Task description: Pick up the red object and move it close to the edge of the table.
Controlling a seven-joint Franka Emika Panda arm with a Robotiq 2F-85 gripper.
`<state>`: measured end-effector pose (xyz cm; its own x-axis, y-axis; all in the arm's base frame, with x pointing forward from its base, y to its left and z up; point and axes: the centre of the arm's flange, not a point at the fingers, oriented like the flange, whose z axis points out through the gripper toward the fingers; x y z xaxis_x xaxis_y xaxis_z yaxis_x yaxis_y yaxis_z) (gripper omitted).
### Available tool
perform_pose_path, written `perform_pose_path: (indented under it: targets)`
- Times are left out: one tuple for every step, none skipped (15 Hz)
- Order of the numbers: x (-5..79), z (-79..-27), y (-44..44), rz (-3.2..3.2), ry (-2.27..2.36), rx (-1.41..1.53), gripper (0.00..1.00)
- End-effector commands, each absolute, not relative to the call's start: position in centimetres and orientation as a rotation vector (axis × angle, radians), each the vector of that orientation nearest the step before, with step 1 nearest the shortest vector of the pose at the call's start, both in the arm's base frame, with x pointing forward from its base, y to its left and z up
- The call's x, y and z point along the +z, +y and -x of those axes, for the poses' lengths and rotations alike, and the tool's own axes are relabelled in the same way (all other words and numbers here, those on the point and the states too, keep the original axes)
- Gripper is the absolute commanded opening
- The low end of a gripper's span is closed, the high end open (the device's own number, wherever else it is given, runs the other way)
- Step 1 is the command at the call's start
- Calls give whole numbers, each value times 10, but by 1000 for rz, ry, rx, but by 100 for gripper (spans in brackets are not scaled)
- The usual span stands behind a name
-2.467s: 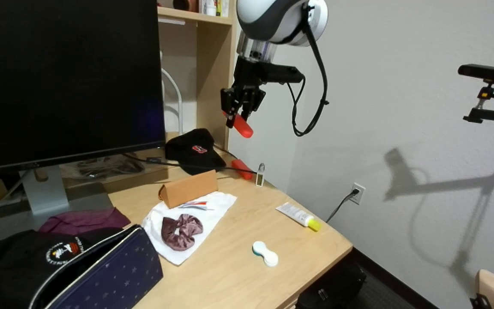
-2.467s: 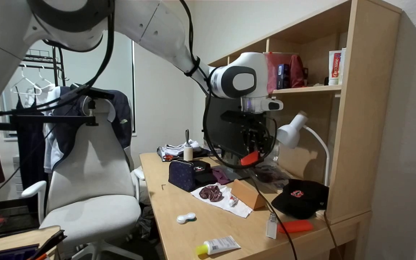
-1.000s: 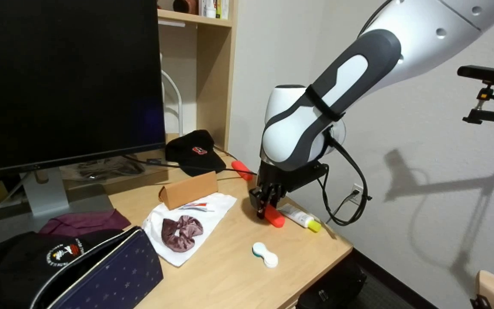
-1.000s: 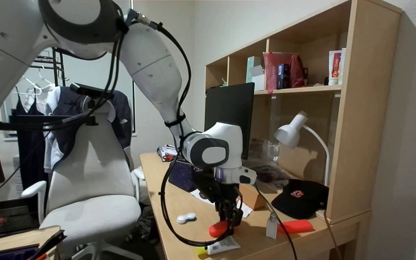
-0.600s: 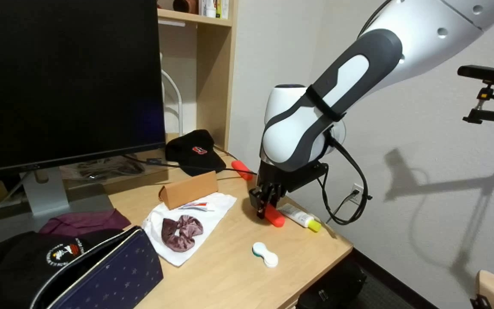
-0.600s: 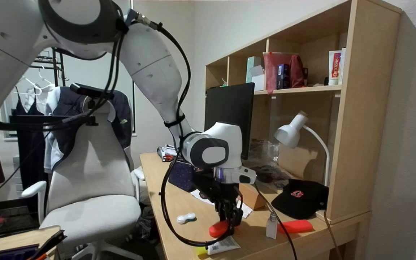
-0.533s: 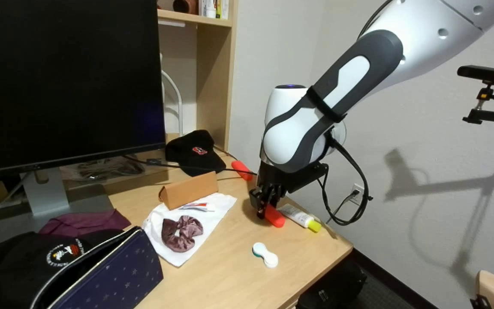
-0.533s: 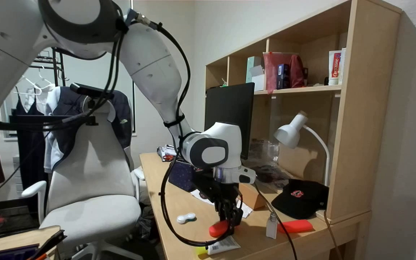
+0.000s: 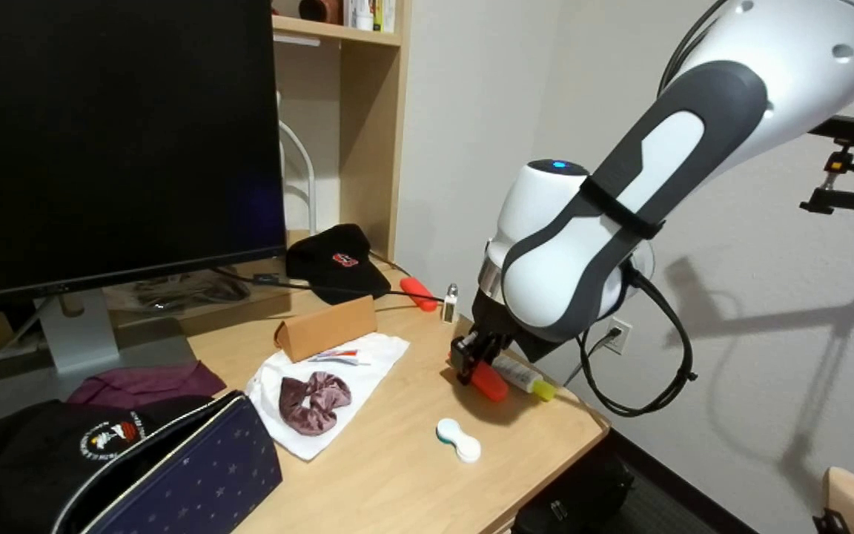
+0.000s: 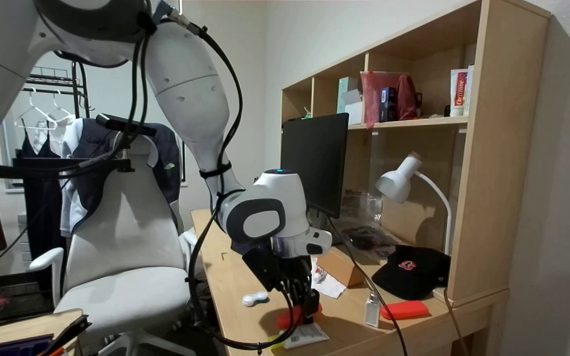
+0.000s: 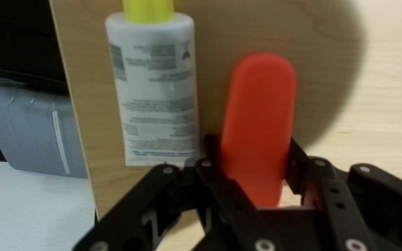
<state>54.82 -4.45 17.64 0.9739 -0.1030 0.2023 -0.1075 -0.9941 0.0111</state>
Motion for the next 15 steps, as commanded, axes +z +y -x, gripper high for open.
perform_pose_path:
  targets:
    - [194,-512,-43,-3084,-181,433,21]
    - [199,-509,-43,-3077,-165,452,21]
    - [207,-510,-41,-3078,-163,459,21]
    - [212,-511,-40,-3090,-171,452,21]
    - [219,-514,-39,-3125,-164,385,21]
    - [223,-516,-37,-3143,-150,348,21]
    - [227,-518,-32,-3154,-150,285,21]
    - [229,-518,-28,-3161,-151,237,21]
    - [229,-518,-25,-3163,-159,167,21]
    - [229,-517,-24,-3166,-161,113,21]
    - [226,-515,-24,-3159,-176,56,21]
    - [225,-514,-25,-3148,-199,22,21]
    - [223,-511,-27,-3145,-215,-19,21]
    - [221,-509,-29,-3140,-236,-42,21]
    - [218,-507,-30,-3146,-241,-62,21]
